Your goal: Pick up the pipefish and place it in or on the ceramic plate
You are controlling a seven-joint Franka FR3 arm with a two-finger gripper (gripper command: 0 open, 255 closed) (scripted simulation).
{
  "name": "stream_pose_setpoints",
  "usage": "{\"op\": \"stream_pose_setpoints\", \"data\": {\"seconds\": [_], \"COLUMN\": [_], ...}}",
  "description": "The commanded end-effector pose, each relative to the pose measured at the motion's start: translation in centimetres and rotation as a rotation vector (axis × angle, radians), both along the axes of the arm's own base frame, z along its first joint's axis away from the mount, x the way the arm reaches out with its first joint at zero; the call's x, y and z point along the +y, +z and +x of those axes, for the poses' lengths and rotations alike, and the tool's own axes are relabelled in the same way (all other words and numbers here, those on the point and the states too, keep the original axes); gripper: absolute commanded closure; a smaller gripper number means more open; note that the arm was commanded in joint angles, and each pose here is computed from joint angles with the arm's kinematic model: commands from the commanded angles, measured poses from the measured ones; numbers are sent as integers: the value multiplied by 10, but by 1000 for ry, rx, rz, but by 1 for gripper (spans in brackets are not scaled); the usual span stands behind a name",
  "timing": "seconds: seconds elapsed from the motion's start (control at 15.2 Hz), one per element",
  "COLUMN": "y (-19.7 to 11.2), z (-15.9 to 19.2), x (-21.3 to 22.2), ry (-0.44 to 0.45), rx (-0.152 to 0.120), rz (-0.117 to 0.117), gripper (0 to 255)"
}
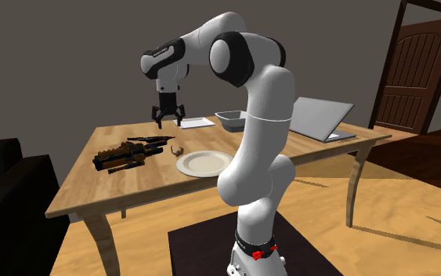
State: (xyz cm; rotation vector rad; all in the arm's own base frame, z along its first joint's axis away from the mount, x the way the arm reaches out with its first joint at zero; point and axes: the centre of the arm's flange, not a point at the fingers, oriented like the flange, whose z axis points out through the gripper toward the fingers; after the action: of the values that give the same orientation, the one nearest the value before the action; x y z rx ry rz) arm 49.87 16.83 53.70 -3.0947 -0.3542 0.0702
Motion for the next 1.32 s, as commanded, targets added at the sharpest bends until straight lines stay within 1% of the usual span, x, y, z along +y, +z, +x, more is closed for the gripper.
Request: {"op": "stream_pose_setpoints", "data": {"seconds": [0.0,0.46,0.99,1.06,1.25], "y": [-5,-40,-40,-40,-40], "z": [8,6,6,6,6], "x": [13,13,13,13,13], "ry": [15,15,15,15,15], "rx": [5,5,5,5,5], "rz": [2,2,2,2,2], "gripper": [0,0,0,255,255]}}
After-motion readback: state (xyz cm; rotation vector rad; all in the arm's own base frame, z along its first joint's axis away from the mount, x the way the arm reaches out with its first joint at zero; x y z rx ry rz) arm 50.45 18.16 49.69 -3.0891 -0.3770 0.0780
